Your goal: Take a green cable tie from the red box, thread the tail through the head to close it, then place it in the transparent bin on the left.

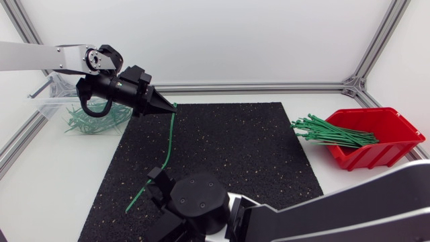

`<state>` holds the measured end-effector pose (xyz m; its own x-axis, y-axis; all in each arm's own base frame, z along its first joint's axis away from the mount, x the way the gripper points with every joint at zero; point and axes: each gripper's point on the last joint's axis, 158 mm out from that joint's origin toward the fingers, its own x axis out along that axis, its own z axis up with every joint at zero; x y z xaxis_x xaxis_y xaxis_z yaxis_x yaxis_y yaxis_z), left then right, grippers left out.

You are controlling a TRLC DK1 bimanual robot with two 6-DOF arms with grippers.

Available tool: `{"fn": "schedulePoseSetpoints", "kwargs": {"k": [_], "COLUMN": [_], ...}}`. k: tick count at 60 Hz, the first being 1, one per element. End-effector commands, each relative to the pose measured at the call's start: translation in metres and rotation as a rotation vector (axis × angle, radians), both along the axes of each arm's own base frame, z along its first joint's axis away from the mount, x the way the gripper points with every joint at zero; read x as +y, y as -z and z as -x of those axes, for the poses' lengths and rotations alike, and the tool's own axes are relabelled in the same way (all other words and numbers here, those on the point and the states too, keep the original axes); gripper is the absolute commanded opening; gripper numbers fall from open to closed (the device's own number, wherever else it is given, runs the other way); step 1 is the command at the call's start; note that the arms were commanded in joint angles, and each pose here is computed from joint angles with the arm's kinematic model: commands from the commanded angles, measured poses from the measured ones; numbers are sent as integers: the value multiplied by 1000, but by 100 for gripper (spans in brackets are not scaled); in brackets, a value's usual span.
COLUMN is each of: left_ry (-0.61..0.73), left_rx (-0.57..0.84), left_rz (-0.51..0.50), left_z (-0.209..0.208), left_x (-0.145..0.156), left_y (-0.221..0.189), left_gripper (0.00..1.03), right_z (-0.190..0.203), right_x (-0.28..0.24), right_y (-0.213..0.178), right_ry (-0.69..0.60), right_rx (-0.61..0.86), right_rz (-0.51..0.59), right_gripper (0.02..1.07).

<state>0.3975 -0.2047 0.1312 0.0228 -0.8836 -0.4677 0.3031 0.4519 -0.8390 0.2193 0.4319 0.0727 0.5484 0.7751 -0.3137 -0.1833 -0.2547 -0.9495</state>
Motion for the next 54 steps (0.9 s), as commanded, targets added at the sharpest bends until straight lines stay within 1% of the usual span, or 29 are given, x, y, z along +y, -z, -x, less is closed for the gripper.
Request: {"fn": "schedulePoseSetpoints", "kwargs": {"k": [1, 8, 14, 25, 26, 31, 34, 36, 37, 39, 47, 54], "left_ry": [10, 2, 6, 18, 18, 24, 25, 25, 25, 24, 20, 19], "left_rx": [-11, -44, -59, -61, -60, -63, -60, -58, -55, -55, -50, -46], "left_rz": [-3, -1, 1, 0, 0, 1, -1, -1, -1, -4, -12, -15], "left_z": [10, 11, 15, 20, 20, 21, 21, 21, 21, 21, 20, 20], "left_x": [5, 9, 8, 4, 4, 1, 1, 1, 1, 1, 3, 3], "left_y": [0, -1, -1, 3, 4, 4, 6, 6, 7, 8, 12, 13], "left_gripper": [4, 4, 4, 4, 4, 4, 4, 4, 4, 4, 3, 4], "right_z": [-9, -12, -12, 4, 6, 11, 14, 15, 16, 16, 16, 15], "right_x": [-5, -11, -16, -30, -30, -32, -33, -34, -35, -36, -36, -31], "right_y": [-12, -7, 2, 40, 41, 50, 55, 58, 61, 64, 68, 64], "right_ry": [51, 108, 126, 118, 115, 104, 95, 92, 91, 87, 62, 34], "right_rx": [56, 187, 222, 249, 248, 237, 226, 218, 210, 199, 135, 82], "right_rz": [-62, -81, -85, 1, 5, 38, 60, 76, 88, 101, 138, 158], "right_gripper": [7, 7, 7, 9, 11, 32, 36, 40, 45, 48, 59, 62]}}
